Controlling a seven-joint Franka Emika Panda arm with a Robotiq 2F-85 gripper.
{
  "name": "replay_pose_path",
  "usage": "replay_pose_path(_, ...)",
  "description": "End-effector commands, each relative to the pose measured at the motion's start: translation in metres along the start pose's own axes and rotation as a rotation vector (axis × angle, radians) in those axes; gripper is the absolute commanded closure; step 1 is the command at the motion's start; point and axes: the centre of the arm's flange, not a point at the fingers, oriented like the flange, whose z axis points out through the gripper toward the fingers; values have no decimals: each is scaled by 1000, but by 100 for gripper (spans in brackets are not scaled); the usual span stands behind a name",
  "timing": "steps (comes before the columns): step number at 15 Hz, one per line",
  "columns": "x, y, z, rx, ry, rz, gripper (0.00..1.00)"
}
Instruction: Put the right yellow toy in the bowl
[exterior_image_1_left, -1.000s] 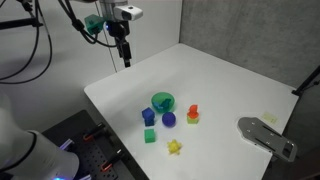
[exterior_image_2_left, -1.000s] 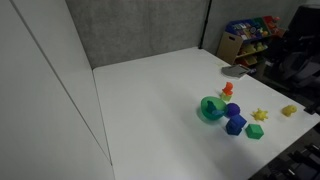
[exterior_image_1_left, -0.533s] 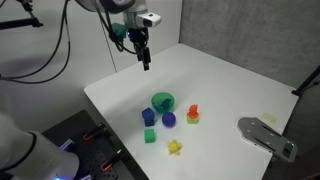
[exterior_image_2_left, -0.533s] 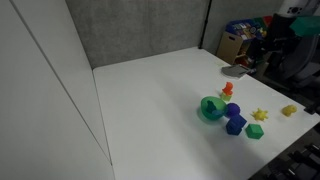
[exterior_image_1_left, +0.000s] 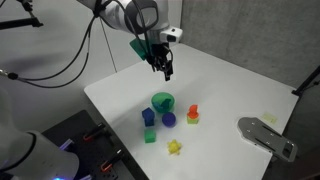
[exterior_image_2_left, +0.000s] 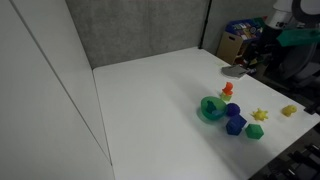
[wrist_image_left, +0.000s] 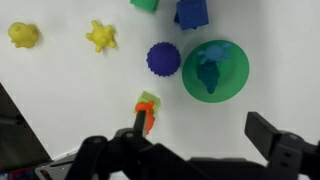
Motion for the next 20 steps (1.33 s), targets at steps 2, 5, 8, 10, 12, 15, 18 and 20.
replay_pose_path(2,26,50,32,0,7,10,0)
replay_pose_path(5,29,77,65,-20,-33,33,0)
replay_pose_path(8,28,96,97,-36,-69,37,0)
replay_pose_path(10,28,101,112,-46,-94,36,0)
replay_pose_path(12,19,97,111,-43,-105,57,0)
replay_pose_path(15,19,98,121,-47,-119,56,0)
replay_pose_path(18,18,102,123,-44,-123,42,0)
replay_pose_path(20,15,110,130,-45,-130,35,0)
